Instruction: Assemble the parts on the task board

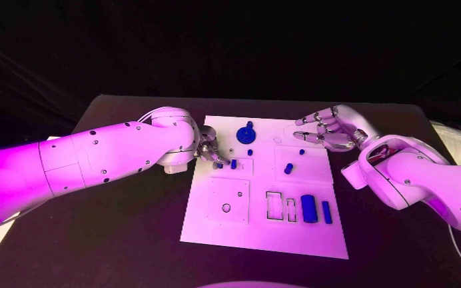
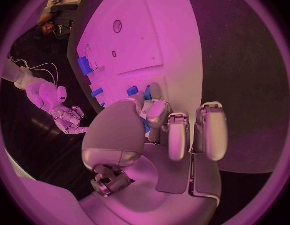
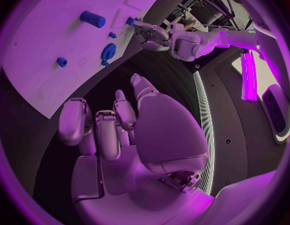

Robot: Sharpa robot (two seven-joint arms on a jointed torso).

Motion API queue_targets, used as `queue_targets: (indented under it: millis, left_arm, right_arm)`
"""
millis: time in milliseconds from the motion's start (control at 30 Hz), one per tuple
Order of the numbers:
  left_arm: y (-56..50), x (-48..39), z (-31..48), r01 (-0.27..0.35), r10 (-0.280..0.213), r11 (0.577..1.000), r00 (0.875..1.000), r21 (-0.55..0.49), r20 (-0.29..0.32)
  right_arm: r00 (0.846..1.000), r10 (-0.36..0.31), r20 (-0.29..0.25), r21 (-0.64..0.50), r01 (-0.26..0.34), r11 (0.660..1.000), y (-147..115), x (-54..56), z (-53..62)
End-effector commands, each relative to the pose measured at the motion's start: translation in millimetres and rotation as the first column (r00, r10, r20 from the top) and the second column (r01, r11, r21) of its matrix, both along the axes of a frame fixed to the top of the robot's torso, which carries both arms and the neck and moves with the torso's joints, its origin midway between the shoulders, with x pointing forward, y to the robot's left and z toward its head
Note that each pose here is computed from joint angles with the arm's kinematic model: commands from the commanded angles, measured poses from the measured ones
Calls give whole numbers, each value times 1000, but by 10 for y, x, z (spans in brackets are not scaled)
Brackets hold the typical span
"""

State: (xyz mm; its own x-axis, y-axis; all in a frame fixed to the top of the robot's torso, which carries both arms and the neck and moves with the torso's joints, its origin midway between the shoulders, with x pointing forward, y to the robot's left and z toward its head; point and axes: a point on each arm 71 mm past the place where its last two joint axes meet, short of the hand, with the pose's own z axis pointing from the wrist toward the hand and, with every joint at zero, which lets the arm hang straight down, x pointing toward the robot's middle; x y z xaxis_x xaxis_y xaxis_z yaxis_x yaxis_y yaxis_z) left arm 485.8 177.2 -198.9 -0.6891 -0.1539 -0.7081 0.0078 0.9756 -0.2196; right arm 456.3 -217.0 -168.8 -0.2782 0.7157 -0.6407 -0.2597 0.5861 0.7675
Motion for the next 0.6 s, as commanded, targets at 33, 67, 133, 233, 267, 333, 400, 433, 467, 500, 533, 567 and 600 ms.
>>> queue_targets:
  millis: [33,67,133,233,267,333,400,433,467,500,533,567,600]
  left_arm:
    - [25,-39,-84,-13,16,998,999,55,-49]
    - [27,-38,-84,-13,16,998,999,56,-49]
    - [29,-36,-85,-14,16,998,999,56,-49]
    - [32,-35,-85,-15,18,998,999,57,-49]
    - [33,-34,-85,-15,18,998,999,57,-49]
    - [36,-34,-85,-16,19,998,999,57,-48]
    - [41,-33,-84,-18,21,998,999,57,-47]
    - [45,-33,-84,-19,22,998,999,58,-46]
    - [49,-32,-83,-20,22,998,999,58,-45]
    - [52,-31,-83,-21,23,998,999,59,-44]
    - [57,-30,-81,-22,25,998,999,59,-42]
    - [61,-29,-80,-24,27,998,999,59,-40]
    - [65,-29,-79,-26,29,998,999,58,-39]
  right_arm:
    - [1000,13,-2,-6,-13,1000,14,-8,-4]
    - [1000,13,-2,-6,-13,1000,13,-8,-4]
    - [1000,14,-2,-6,-14,1000,13,-8,-4]
    - [1000,14,-3,-6,-14,1000,13,-8,-5]
    - [1000,14,-3,-6,-14,1000,13,-7,-5]
    - [1000,14,-3,-6,-14,1000,13,-8,-5]
    - [1000,14,-3,-6,-14,1000,13,-8,-5]
    - [1000,14,-3,-6,-14,1000,12,-7,-5]
    - [1000,14,-3,-6,-14,1000,12,-7,-5]
    - [1000,14,-3,-7,-14,1000,12,-7,-5]
    - [1000,14,-3,-7,-14,1000,11,-7,-5]
    - [1000,14,-3,-7,-14,1000,11,-7,-5]
    - [1000,14,-3,-7,-14,1000,11,-7,-5]
